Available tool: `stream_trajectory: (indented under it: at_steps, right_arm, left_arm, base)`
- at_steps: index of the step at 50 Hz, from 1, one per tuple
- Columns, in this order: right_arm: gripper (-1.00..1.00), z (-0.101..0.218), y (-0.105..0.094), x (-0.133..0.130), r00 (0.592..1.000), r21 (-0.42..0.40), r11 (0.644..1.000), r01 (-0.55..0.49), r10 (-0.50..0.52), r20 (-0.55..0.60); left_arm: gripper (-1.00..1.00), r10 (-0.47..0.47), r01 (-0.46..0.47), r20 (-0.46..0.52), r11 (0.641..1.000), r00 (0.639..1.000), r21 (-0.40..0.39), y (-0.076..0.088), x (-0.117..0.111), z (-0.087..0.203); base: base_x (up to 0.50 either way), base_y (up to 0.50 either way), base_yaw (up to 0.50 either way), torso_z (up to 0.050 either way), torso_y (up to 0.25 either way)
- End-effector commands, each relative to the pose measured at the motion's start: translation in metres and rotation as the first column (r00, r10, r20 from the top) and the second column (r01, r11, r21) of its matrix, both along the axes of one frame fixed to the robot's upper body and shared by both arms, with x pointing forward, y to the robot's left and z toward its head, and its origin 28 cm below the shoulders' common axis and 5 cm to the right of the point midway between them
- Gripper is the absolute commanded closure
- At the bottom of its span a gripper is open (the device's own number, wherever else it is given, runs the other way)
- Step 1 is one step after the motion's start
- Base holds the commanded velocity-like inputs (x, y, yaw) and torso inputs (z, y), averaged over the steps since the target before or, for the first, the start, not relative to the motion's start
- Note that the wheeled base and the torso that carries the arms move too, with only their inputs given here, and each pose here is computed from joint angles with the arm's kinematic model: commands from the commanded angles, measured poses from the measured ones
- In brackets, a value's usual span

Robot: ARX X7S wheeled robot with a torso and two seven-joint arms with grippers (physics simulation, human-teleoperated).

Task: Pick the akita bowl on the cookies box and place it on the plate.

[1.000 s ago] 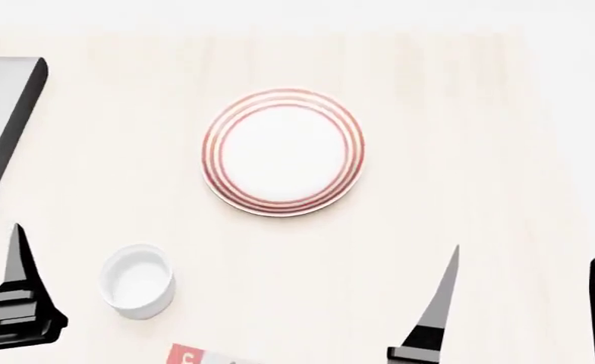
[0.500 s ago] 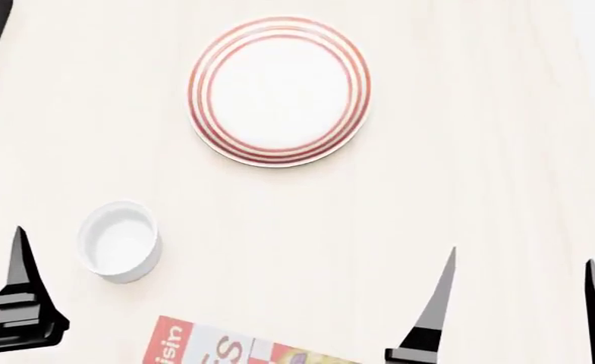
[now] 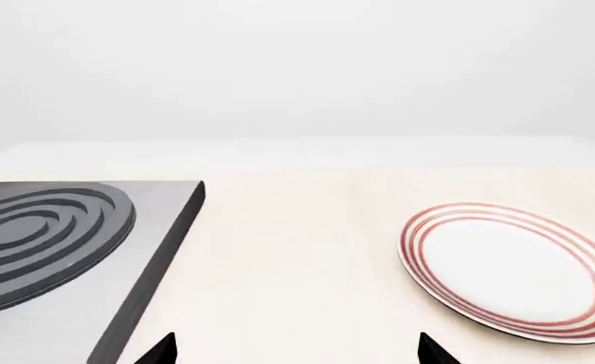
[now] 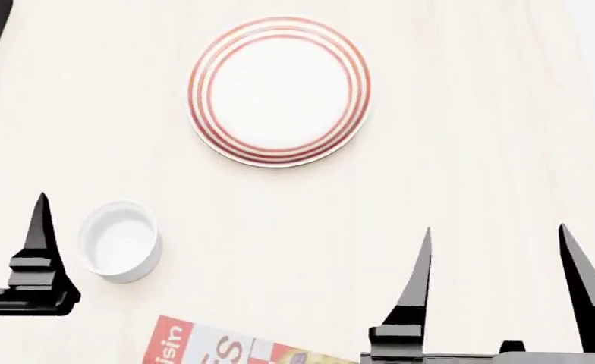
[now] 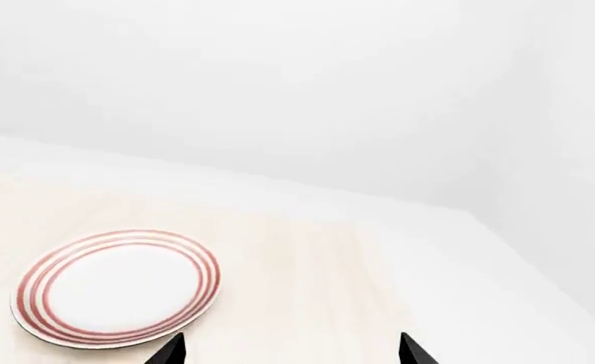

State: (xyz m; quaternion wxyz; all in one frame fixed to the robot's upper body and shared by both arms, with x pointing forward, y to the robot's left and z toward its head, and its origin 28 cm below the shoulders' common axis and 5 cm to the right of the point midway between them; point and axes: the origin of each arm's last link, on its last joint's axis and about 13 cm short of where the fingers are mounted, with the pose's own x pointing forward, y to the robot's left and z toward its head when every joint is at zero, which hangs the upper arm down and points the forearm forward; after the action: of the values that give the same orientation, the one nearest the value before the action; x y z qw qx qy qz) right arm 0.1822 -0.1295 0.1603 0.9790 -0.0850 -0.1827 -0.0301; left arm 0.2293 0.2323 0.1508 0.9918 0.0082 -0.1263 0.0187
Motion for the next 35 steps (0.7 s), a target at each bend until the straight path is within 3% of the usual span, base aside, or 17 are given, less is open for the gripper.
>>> stream_trajectory:
  at_steps: [1,6,17,26,32,35]
  right_arm:
    - [-1.00,0.026,-0.002,-0.001,0.996,-0.072,0.994,-0.082,0.079,-0.044]
    - [-1.00,0.037,-0.001,-0.002,0.990,-0.139,0.982,-0.129,0.119,-0.074]
    - [-1.00,0.070,-0.002,-0.008,0.961,-0.274,0.932,-0.237,0.183,-0.208]
    - [-1.00,0.088,0.010,-0.021,0.897,-0.381,0.833,-0.400,0.270,-0.351]
    - [-1.00,0.094,0.016,-0.029,0.858,-0.402,0.784,-0.473,0.307,-0.411]
    - [-1.00,0.093,0.021,-0.035,0.833,-0.439,0.734,-0.518,0.317,-0.453]
  left_arm:
    - [-1.00,-0.077,0.076,0.028,0.996,0.997,0.051,0.001,0.012,0.022]
    - [-1.00,-0.140,0.135,0.035,0.983,0.990,0.121,0.000,0.019,0.025]
    - [-1.00,-0.235,0.236,-0.024,0.965,0.972,0.114,0.000,0.025,0.027]
    - [-1.00,-0.238,0.240,-0.029,0.962,0.971,0.133,-0.001,0.031,0.029]
    - [-1.00,-0.242,0.243,-0.024,0.961,0.970,0.135,-0.001,0.029,0.030]
    - [-1.00,-0.238,0.239,-0.021,0.960,0.971,0.143,-0.001,0.029,0.030]
  base:
    - [0.00,0.00,0.00,0.000,0.000]
    - [0.00,0.00,0.00,0.000,0.000]
    - [0.00,0.00,0.00,0.000,0.000]
    - [0.00,0.00,0.00,0.000,0.000]
    - [0.00,0.00,0.00,0.000,0.000]
    - [0.00,0.00,0.00,0.000,0.000]
